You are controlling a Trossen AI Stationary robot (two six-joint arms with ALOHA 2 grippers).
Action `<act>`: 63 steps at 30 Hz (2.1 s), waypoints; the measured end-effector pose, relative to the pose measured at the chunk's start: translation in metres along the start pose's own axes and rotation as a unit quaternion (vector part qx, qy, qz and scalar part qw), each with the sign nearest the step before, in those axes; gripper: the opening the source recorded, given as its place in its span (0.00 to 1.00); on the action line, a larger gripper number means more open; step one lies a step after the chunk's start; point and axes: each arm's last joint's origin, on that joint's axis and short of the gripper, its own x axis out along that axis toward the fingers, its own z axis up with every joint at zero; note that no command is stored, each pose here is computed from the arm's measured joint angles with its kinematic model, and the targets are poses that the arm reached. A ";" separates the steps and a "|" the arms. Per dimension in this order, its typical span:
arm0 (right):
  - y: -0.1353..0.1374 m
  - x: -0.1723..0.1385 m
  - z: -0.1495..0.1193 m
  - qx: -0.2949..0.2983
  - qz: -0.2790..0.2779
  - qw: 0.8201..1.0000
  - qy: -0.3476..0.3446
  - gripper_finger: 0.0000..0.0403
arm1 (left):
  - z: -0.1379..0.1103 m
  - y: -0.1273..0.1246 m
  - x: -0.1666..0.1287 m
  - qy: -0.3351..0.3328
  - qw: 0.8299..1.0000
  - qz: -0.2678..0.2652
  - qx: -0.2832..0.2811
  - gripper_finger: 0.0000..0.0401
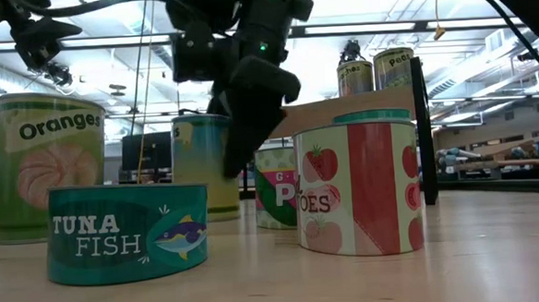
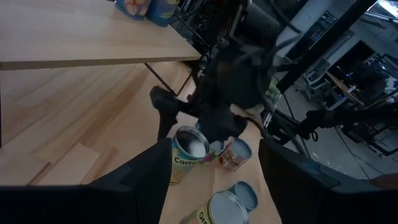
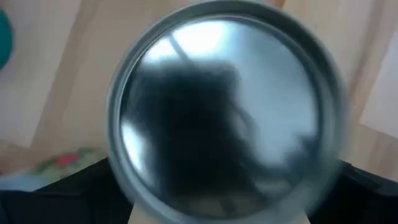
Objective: Pick and place cans onto a shelf
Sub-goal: Put the canned carrots on the shelf
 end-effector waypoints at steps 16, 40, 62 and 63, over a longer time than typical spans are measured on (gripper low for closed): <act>0.010 -0.054 0.019 0.096 -0.042 0.994 -0.007 0.99 | 0.000 0.000 0.000 -0.001 1.000 0.000 0.002 0.62; 0.041 -0.064 0.032 0.486 -0.112 0.863 -0.077 0.99 | 0.000 0.000 0.000 0.001 1.000 -0.003 0.004 0.62; 0.010 -0.051 0.013 0.495 -0.113 0.861 0.000 0.57 | 0.000 0.000 0.000 0.002 1.000 -0.003 0.004 0.62; 0.010 -0.052 0.014 0.494 -0.113 0.862 0.000 0.56 | 0.000 0.000 0.000 0.002 1.000 -0.003 0.004 0.62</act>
